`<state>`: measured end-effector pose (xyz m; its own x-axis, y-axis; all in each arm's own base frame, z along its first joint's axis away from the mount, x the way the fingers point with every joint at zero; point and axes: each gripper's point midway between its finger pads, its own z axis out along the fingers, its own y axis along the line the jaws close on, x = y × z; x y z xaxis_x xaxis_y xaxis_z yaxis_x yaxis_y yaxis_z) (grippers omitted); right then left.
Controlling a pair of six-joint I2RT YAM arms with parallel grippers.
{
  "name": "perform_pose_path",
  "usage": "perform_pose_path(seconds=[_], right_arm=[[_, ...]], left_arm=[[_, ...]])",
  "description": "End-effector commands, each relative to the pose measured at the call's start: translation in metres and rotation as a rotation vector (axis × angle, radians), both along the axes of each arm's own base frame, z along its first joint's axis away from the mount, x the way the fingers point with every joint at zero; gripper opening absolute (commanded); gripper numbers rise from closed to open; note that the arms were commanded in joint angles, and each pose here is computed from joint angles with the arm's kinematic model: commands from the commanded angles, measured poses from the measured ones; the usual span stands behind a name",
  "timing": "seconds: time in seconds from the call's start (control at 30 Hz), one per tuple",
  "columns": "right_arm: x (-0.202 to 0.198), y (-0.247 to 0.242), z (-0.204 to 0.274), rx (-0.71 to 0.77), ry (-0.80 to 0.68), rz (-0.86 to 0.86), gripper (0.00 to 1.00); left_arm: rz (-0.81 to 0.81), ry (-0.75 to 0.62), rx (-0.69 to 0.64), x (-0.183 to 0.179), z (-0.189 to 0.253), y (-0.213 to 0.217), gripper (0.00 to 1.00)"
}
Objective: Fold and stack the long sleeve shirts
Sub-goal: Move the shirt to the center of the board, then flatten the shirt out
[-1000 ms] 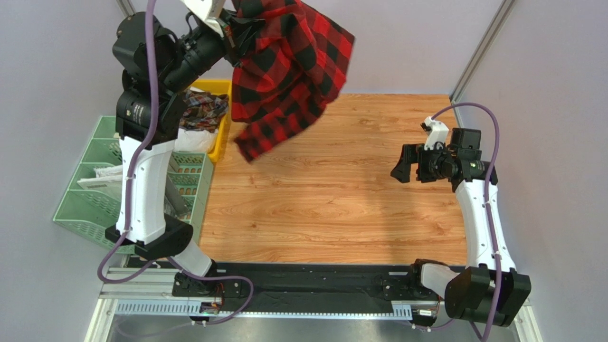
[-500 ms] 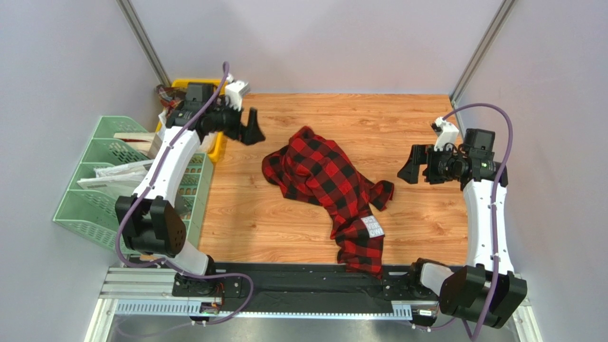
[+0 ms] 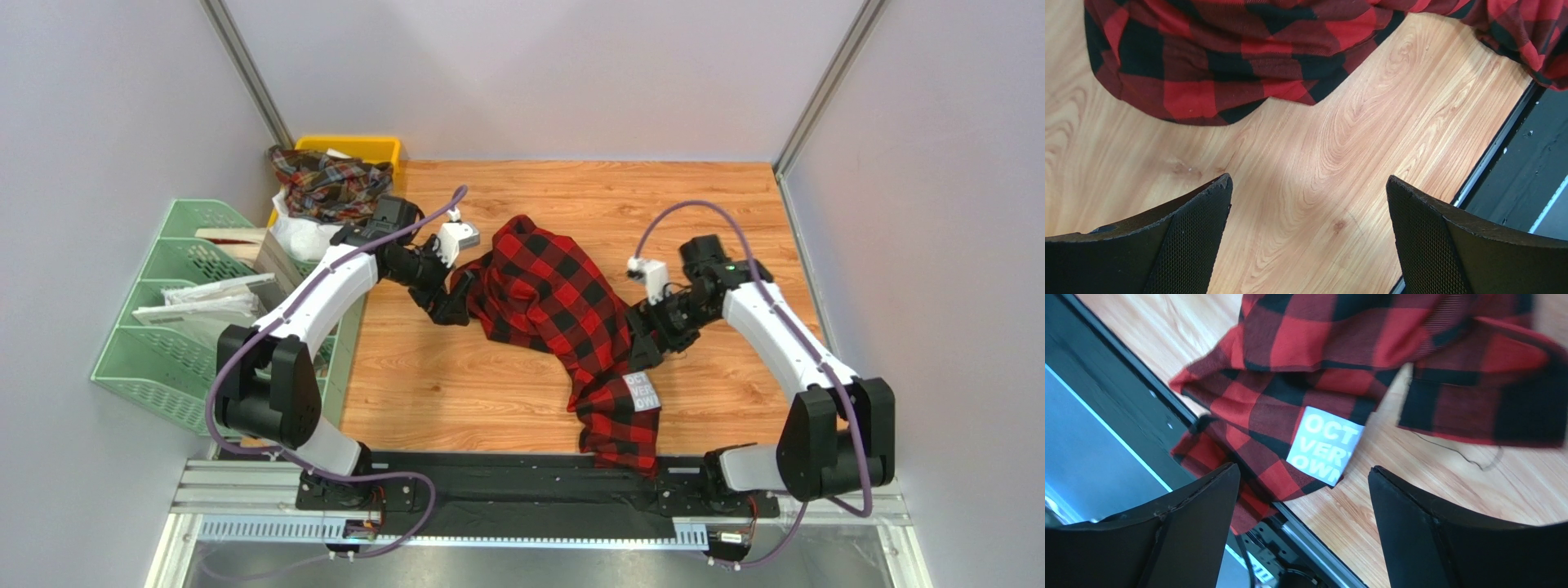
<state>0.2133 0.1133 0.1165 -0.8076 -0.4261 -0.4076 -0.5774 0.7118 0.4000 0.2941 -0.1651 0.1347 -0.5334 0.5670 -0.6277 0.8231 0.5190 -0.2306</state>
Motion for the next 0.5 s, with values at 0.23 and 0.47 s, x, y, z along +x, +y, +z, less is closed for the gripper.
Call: perform_pose_path(seconds=[0.23, 0.47], right_arm=[[-0.034, 0.037, -0.078, -0.391, -0.114, 0.477, 0.85], [-0.013, 0.054, -0.097, -0.51, -0.215, 0.487, 0.13]], left_arm=[[0.169, 0.063, -0.191, 0.028, 0.024, 0.019, 0.99], [0.213, 0.04, -0.14, 0.029, 0.017, 0.036, 0.99]])
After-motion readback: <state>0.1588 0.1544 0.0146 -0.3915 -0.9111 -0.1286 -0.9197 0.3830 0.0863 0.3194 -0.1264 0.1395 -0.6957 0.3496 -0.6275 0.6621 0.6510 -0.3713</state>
